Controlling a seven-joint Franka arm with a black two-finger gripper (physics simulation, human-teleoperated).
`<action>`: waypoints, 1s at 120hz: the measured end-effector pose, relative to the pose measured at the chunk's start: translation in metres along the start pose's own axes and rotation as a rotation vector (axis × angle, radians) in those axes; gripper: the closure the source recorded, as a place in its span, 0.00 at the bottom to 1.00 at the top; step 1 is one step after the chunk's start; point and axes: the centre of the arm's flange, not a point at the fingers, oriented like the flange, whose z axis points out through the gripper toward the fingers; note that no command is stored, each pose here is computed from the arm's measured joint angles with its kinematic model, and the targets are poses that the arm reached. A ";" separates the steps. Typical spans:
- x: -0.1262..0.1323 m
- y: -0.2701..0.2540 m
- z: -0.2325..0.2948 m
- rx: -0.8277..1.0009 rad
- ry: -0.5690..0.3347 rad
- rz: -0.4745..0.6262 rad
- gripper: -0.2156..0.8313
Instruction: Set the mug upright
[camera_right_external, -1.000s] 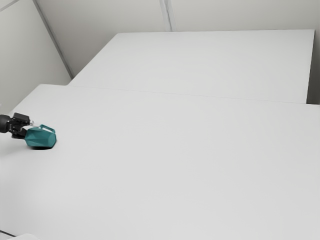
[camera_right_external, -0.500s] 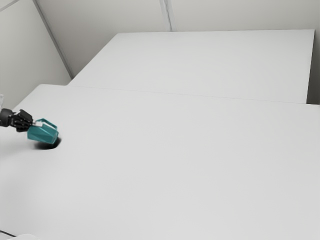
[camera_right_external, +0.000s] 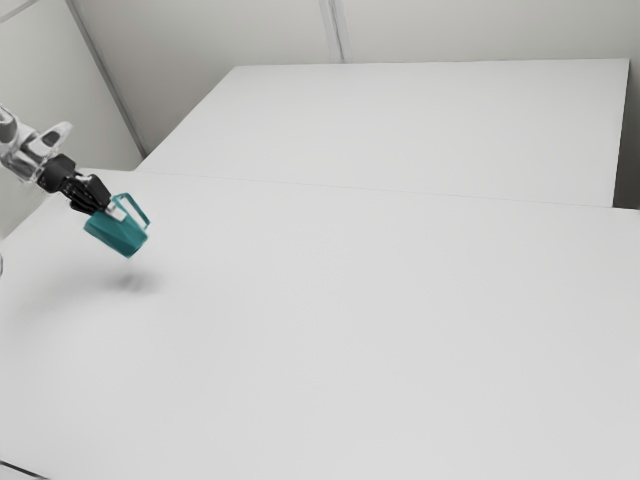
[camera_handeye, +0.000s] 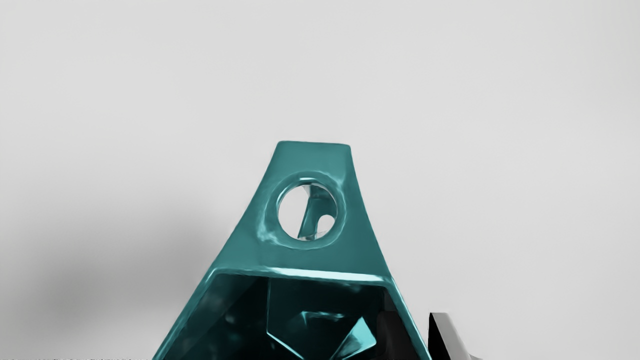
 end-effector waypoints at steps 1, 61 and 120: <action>0.001 0.004 0.001 0.008 -0.007 0.005 0.95; 0.016 0.159 0.058 0.330 -0.191 0.090 0.95; 0.024 0.240 0.156 0.565 -0.260 0.159 0.95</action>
